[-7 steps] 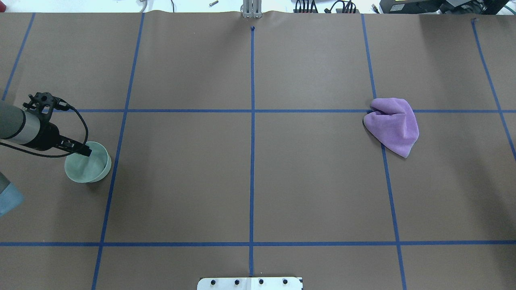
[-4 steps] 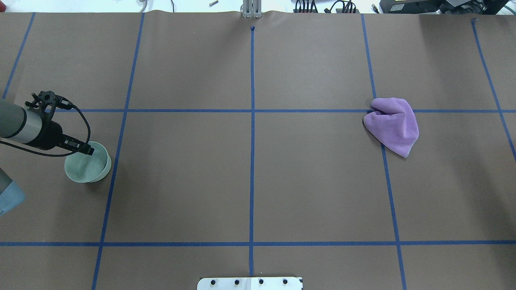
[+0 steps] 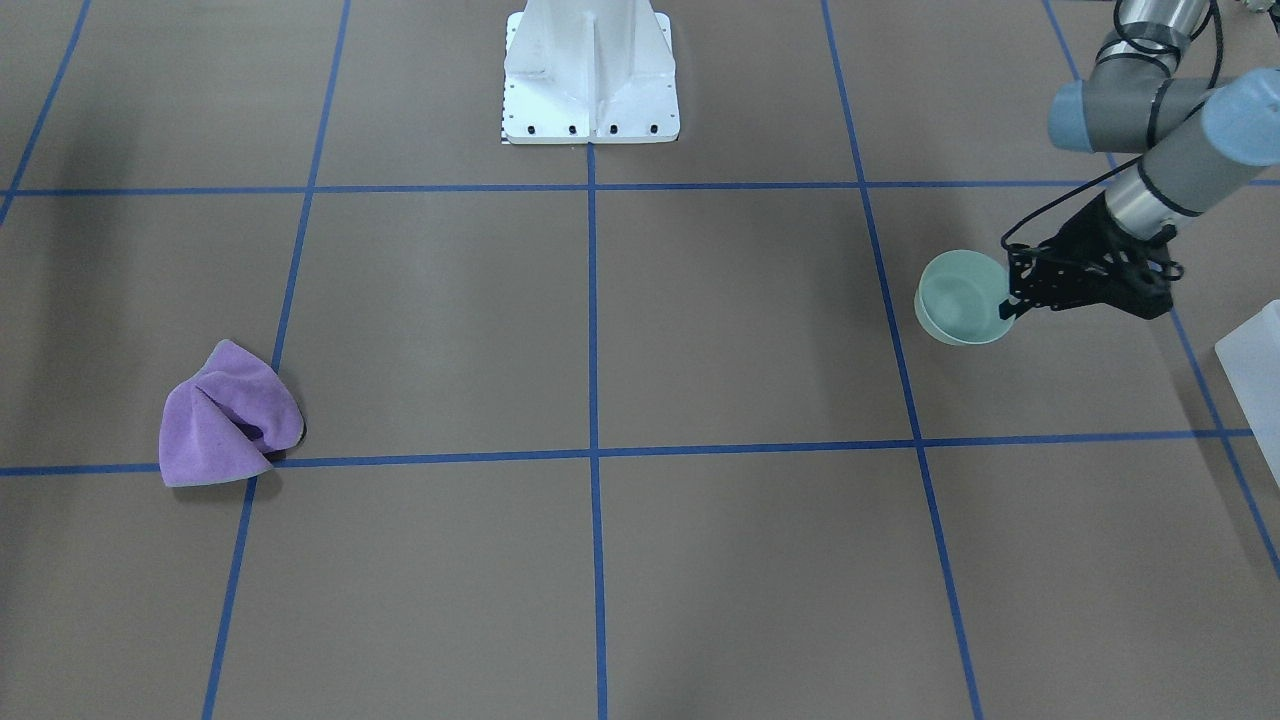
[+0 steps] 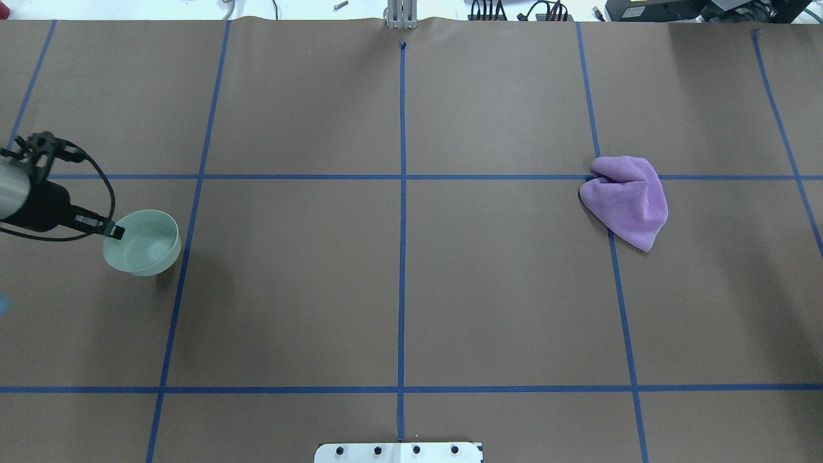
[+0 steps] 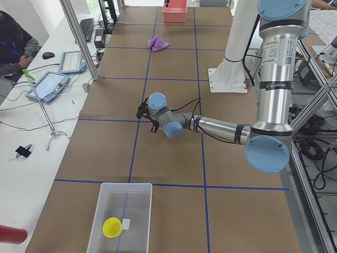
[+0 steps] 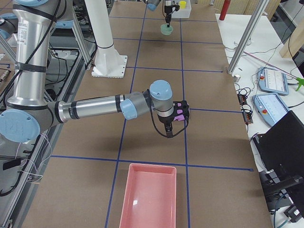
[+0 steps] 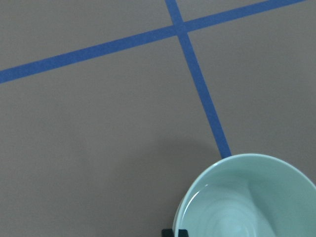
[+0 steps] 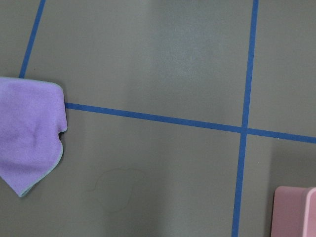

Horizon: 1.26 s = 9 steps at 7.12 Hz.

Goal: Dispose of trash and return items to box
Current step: 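Lift the green bowl and place it into the clear bin beside the cup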

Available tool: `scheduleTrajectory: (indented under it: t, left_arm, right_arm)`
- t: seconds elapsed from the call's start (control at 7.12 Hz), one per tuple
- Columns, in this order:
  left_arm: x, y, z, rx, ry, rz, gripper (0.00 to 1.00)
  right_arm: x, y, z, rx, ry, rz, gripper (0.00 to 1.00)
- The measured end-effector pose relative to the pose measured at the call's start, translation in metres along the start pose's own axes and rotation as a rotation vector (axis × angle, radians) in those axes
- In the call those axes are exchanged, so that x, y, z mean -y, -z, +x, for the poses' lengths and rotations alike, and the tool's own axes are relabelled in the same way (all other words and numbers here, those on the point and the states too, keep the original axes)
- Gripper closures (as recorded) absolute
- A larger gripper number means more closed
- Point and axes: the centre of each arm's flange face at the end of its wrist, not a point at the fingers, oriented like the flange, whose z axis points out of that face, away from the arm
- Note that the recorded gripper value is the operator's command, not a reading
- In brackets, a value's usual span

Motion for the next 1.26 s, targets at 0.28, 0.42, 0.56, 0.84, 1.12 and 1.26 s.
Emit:
scheduleTrajectory:
  t: [0.28, 0.42, 0.56, 0.84, 1.12, 1.26]
  left_arm:
    - [0.017, 0.06, -0.058, 0.06, 0.027, 0.049, 1.0]
    - [0.022, 0.093, -0.098, 0.126, -0.011, 0.037, 1.0]
    - [0.021, 0.126, -0.135, 0.181, -0.055, 0.004, 1.0]
    - [0.006, 0.165, -0.219, 0.237, -0.151, -0.066, 1.0]
    - [0.005, 0.17, -0.325, 0.24, -0.265, -0.13, 1.0]
    - [0.002, 0.161, -0.369, 0.24, -0.306, -0.137, 1.0]
  right_arm:
    - [0.002, -0.001, -0.005, 0.006, 0.002, -0.002, 0.0]
    - [0.006, -0.003, -0.013, 0.013, 0.001, -0.001, 0.0]
    - [0.009, -0.006, -0.023, 0.024, -0.008, 0.008, 0.0]
    - [0.012, -0.015, -0.047, 0.055, -0.038, 0.032, 0.0]
    - [0.012, -0.021, -0.059, 0.069, -0.045, 0.034, 0.0]
    - [0.012, -0.022, -0.061, 0.07, -0.045, 0.034, 0.0]
